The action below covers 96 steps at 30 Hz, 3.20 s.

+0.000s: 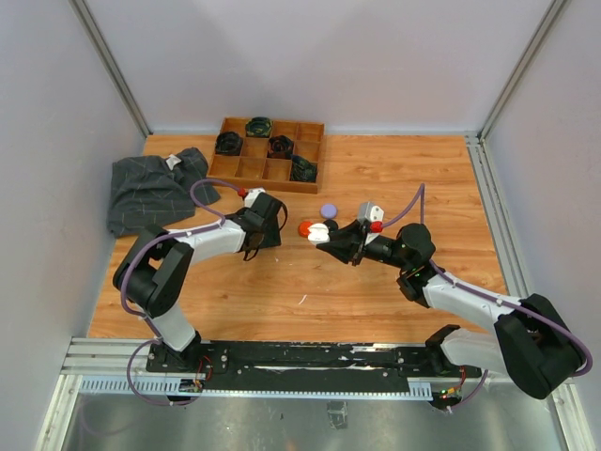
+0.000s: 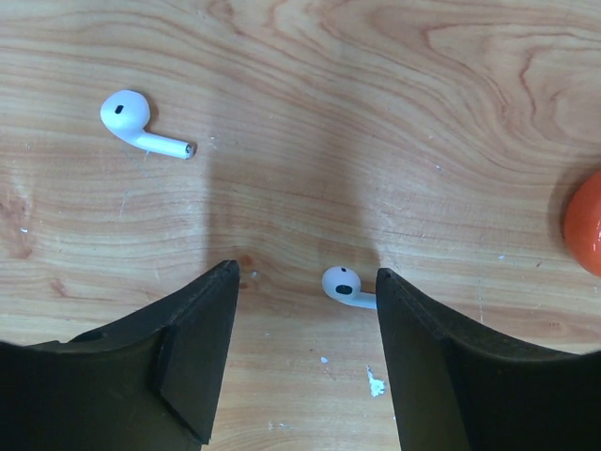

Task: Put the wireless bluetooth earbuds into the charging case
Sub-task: Adjust the earbud at the center of the board, then pick up the earbud from the center of the board.

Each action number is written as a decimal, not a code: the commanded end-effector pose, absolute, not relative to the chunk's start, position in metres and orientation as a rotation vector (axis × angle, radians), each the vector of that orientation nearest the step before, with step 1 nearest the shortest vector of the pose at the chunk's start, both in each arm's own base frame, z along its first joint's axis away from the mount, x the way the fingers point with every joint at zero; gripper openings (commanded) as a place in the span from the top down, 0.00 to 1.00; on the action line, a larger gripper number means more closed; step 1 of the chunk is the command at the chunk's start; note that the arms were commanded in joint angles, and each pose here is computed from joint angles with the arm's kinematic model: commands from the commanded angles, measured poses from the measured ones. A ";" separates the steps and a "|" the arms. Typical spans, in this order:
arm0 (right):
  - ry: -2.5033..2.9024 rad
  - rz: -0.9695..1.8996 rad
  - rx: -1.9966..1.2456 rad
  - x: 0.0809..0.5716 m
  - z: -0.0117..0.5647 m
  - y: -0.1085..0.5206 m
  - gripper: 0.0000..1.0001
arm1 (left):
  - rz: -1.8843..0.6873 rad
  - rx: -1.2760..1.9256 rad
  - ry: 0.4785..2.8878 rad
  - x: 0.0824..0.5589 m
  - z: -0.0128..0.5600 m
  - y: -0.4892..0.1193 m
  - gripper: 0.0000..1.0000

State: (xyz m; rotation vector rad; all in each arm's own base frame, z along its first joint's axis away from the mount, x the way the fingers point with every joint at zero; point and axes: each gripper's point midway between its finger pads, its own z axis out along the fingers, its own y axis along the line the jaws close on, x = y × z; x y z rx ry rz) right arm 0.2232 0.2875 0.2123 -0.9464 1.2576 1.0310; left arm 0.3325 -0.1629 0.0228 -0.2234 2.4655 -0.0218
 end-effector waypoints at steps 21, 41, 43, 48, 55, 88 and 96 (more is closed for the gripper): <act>1.202 1.056 -0.954 0.216 0.225 0.290 0.98 | 0.013 -0.151 2.438 0.325 0.063 -0.157 0.46; 1.210 1.043 -0.961 0.215 0.229 0.289 0.98 | 0.097 -0.152 2.580 0.337 0.037 -0.164 0.66; 1.210 1.043 -0.961 0.215 0.229 0.289 0.98 | 0.111 -0.144 2.597 0.335 0.032 -0.163 0.67; 1.209 1.042 -0.964 0.215 0.230 0.289 0.98 | 0.152 -0.128 2.632 0.331 0.022 -0.160 0.67; 1.210 1.041 -0.965 0.215 0.230 0.289 0.98 | 0.168 -0.110 2.662 0.329 0.014 -0.160 0.75; 1.177 1.001 -0.942 0.221 0.234 0.296 0.99 | -0.680 0.028 2.009 0.315 0.189 -0.219 0.97; 1.169 0.983 -0.890 0.227 0.240 0.296 0.99 | -0.911 0.174 1.714 0.285 0.251 -0.234 0.99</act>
